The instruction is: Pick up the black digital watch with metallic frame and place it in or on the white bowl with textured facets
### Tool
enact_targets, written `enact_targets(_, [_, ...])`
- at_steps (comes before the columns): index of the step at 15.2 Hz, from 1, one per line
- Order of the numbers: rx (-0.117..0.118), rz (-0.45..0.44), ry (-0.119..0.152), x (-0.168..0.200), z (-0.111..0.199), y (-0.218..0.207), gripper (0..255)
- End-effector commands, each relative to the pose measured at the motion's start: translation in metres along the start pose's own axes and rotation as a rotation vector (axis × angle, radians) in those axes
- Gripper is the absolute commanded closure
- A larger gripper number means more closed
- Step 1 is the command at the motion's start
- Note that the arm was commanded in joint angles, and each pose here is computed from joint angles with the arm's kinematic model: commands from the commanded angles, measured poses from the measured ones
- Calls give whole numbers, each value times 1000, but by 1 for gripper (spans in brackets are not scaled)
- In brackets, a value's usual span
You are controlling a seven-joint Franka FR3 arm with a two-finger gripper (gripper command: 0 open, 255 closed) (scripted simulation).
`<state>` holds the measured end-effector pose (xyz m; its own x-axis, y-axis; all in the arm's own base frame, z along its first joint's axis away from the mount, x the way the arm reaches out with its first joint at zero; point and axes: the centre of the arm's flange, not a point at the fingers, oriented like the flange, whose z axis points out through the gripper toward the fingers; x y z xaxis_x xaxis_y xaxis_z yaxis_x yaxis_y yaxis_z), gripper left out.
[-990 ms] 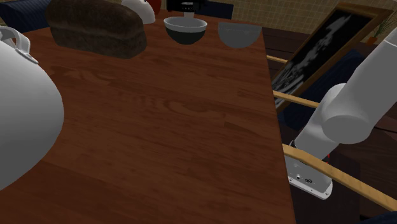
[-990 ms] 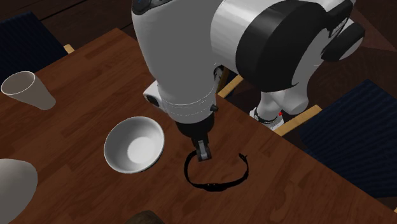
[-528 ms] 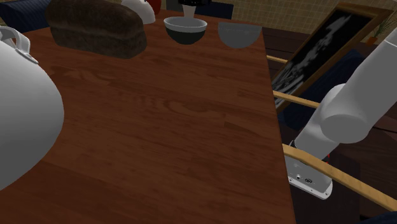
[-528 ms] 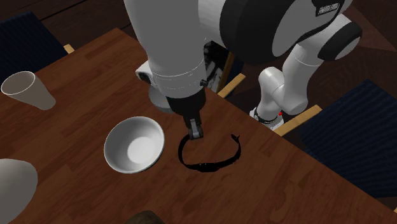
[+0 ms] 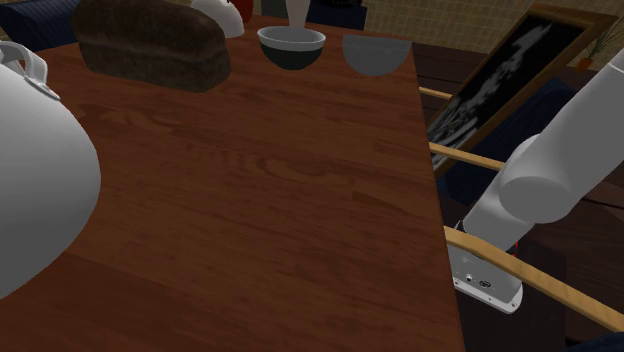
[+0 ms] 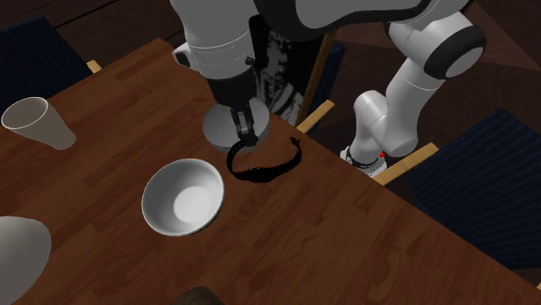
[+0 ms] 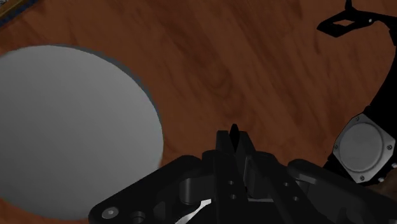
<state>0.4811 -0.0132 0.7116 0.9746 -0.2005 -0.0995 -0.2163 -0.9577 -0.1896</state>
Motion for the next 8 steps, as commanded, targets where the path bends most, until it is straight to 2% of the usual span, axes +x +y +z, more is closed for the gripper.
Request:
enact_targets(1, [0, -2, 0, 1, -6, 27, 255])
enact_targets(8, [0, -2, 0, 15, -23, 116, 255])
